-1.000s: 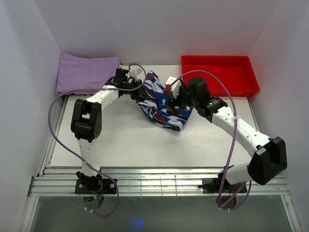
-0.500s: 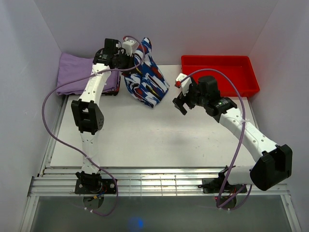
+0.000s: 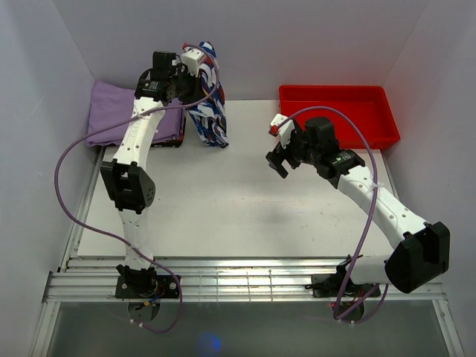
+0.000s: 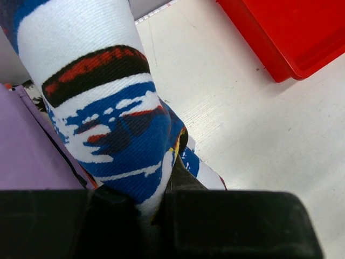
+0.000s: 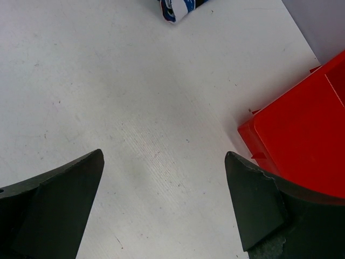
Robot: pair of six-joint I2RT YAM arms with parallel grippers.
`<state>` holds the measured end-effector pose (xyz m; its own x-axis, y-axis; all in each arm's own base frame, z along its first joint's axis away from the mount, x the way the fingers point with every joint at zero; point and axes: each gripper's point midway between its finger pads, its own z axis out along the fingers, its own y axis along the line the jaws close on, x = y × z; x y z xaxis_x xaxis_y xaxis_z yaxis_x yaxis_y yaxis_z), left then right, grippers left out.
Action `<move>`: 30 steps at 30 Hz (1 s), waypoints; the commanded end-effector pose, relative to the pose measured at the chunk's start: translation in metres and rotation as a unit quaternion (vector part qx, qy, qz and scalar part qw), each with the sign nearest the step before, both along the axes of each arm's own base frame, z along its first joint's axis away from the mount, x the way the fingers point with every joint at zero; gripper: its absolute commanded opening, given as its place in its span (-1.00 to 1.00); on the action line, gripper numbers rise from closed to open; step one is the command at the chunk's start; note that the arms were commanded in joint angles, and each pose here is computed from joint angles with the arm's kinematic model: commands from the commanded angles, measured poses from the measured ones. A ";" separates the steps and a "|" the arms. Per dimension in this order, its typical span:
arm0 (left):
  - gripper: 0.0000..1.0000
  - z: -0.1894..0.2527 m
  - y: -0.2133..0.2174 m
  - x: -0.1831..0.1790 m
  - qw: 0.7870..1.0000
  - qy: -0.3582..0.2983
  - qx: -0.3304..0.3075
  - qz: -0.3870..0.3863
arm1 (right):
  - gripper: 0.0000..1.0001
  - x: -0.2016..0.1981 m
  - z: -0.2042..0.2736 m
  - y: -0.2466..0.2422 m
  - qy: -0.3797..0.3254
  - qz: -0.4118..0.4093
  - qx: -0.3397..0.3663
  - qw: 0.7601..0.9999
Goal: Fold and stack the trousers
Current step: Neatly place the folded trousers to the corner
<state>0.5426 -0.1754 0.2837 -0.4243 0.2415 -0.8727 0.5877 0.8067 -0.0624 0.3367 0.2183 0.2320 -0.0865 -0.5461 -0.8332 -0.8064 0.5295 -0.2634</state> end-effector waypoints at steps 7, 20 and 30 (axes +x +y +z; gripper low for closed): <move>-1.00 0.176 0.015 -0.028 0.971 -0.236 -0.025 -0.007 | 0.96 0.002 0.013 0.003 -0.008 0.004 0.011 1.000; -1.00 0.206 0.053 -0.029 0.959 -0.279 -0.039 -0.007 | 0.96 0.002 0.012 0.004 -0.006 0.006 0.011 1.000; -1.00 0.173 0.133 -0.013 0.964 -0.265 -0.031 0.007 | 0.96 0.004 0.010 0.009 0.003 0.014 0.015 1.000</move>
